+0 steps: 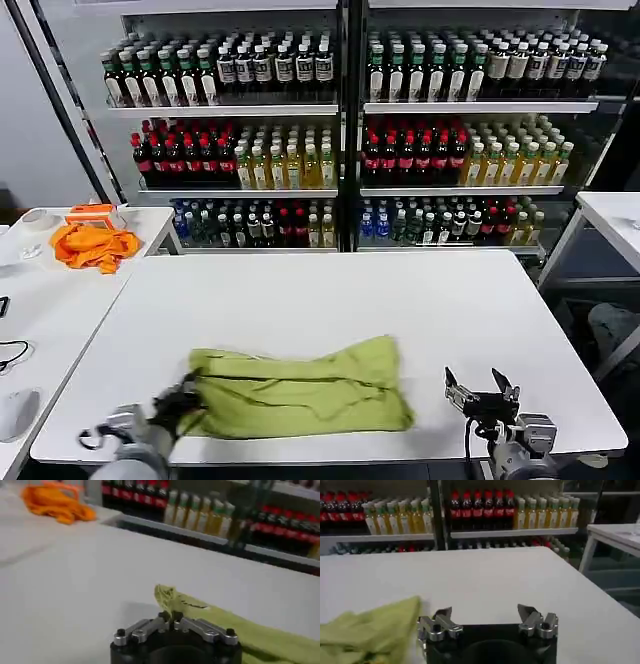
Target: Fold and organize the clothes.
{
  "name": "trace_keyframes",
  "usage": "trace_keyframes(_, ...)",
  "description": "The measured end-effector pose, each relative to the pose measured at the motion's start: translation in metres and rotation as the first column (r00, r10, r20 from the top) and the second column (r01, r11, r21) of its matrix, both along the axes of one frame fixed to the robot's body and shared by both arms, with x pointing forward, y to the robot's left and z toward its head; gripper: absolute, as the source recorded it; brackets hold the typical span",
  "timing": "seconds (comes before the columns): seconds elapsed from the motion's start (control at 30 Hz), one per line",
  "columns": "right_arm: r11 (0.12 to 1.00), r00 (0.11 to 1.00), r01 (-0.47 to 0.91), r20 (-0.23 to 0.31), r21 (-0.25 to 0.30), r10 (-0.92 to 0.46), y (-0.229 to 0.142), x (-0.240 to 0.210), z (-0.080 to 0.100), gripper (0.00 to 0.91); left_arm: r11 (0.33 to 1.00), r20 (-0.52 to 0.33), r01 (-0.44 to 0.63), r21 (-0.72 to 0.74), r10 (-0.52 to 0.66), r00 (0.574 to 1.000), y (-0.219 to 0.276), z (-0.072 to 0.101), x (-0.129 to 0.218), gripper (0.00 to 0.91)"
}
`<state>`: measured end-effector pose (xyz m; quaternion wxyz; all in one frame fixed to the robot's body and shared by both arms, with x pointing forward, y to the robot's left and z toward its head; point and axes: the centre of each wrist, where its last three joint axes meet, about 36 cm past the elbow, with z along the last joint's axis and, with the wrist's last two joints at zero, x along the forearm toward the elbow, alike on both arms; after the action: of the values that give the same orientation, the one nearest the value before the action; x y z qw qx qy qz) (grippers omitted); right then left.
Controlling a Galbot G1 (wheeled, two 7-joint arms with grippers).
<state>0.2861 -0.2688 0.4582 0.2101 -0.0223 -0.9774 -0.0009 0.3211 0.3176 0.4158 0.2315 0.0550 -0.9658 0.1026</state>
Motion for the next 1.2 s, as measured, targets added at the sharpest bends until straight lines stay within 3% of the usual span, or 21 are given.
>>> trace_keyframes(0.2,1.0,1.0,-0.002,0.003,0.008,0.002,-0.001,0.003,0.001,0.907,0.997,0.062,-0.077,0.004,0.077,0.995,0.049,0.041,0.001,0.02)
trace_keyframes(0.37,1.0,1.0,-0.005,-0.001,0.021,0.005,0.0,0.004,0.002,0.907,0.989,0.099,-0.071,-0.128,0.084,0.992,0.06,0.067,0.001,0.03)
trace_keyframes(0.53,1.0,1.0,-0.011,-0.002,0.023,0.011,-0.001,0.006,0.003,0.907,0.947,0.135,-0.002,-0.321,0.047,0.99,0.046,0.078,0.001,0.02)
trace_keyframes(0.83,1.0,1.0,-0.015,0.004,0.022,0.015,-0.004,0.01,0.004,0.907,0.804,0.166,0.142,-0.577,-0.054,0.985,-0.01,0.07,0.0,0.02)
trace_keyframes(1.2,0.999,1.0,-0.03,0.011,0.011,0.03,-0.006,0.02,0.0,0.907,0.671,0.145,0.208,-0.712,-0.149,0.978,-0.079,0.041,0.011,0.02)
